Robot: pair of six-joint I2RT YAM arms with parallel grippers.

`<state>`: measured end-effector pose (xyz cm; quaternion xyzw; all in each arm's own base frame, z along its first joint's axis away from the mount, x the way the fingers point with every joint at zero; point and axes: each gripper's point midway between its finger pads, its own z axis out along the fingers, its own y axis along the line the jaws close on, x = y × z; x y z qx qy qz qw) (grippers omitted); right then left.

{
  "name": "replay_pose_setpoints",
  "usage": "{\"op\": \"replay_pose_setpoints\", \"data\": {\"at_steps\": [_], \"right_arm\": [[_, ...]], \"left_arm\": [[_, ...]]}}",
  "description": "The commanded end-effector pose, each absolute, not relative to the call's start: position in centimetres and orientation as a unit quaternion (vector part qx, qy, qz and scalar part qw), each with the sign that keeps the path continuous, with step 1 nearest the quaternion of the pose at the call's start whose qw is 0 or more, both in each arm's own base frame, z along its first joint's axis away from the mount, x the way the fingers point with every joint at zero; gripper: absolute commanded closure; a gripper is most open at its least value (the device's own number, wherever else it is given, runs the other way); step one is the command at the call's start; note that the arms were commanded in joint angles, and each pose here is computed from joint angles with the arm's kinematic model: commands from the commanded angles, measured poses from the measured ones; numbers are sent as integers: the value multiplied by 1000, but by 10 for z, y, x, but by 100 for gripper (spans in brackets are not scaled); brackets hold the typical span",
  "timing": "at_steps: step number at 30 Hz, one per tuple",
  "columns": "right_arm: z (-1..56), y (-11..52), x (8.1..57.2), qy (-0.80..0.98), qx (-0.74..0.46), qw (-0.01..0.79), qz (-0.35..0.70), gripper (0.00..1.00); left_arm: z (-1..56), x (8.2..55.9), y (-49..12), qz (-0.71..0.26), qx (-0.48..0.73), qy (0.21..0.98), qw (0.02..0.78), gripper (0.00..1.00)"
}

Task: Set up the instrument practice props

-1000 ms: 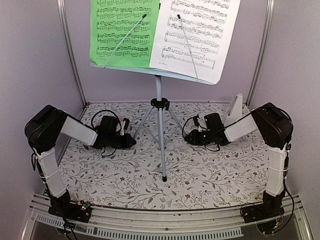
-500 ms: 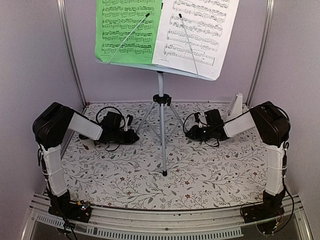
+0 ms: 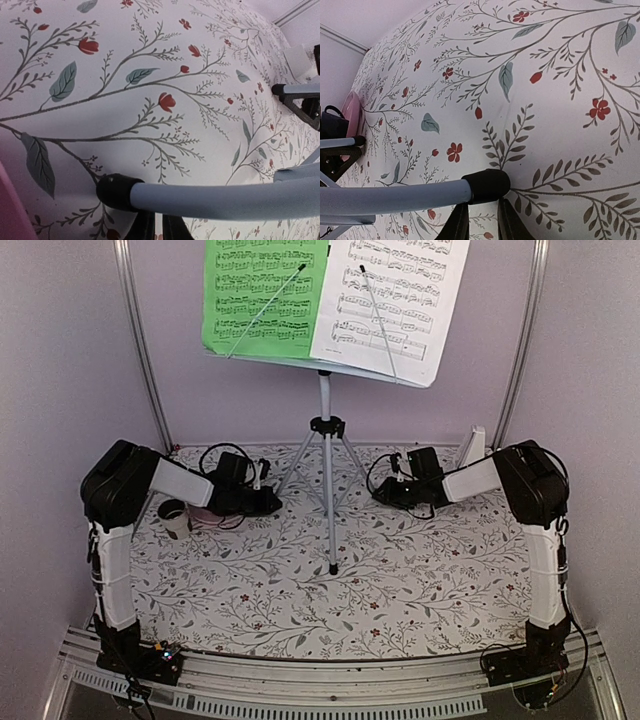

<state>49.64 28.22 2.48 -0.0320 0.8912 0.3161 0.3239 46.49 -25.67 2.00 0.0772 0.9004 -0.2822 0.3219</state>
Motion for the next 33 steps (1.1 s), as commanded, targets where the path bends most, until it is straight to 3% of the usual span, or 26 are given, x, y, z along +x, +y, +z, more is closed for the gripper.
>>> {"op": "replay_pose_setpoints", "data": {"at_steps": [1,5,9,18,21,23,28,33], "right_arm": [[29,271,521,886,-19,347,306,79],[42,271,526,879,-37,360,311,76],[75,267,522,867,-56,388,307,70],[173,240,487,838,-69,461,283,32],[194,221,476,836,-61,483,253,10],[213,204,473,830,-49,502,236,0],[261,138,482,815,16,552,178,1],[263,71,492,817,78,561,106,1]], "left_arm": [[32,488,-258,-291,83,889,345,91],[43,496,-260,-294,92,882,356,90],[68,491,-261,-299,104,870,379,81],[126,464,-259,-307,124,843,424,50],[139,452,-261,-310,133,836,433,44],[150,442,-260,-313,136,829,442,40],[169,424,-257,-317,133,817,462,27],[173,413,-252,-318,127,813,471,22]]}}
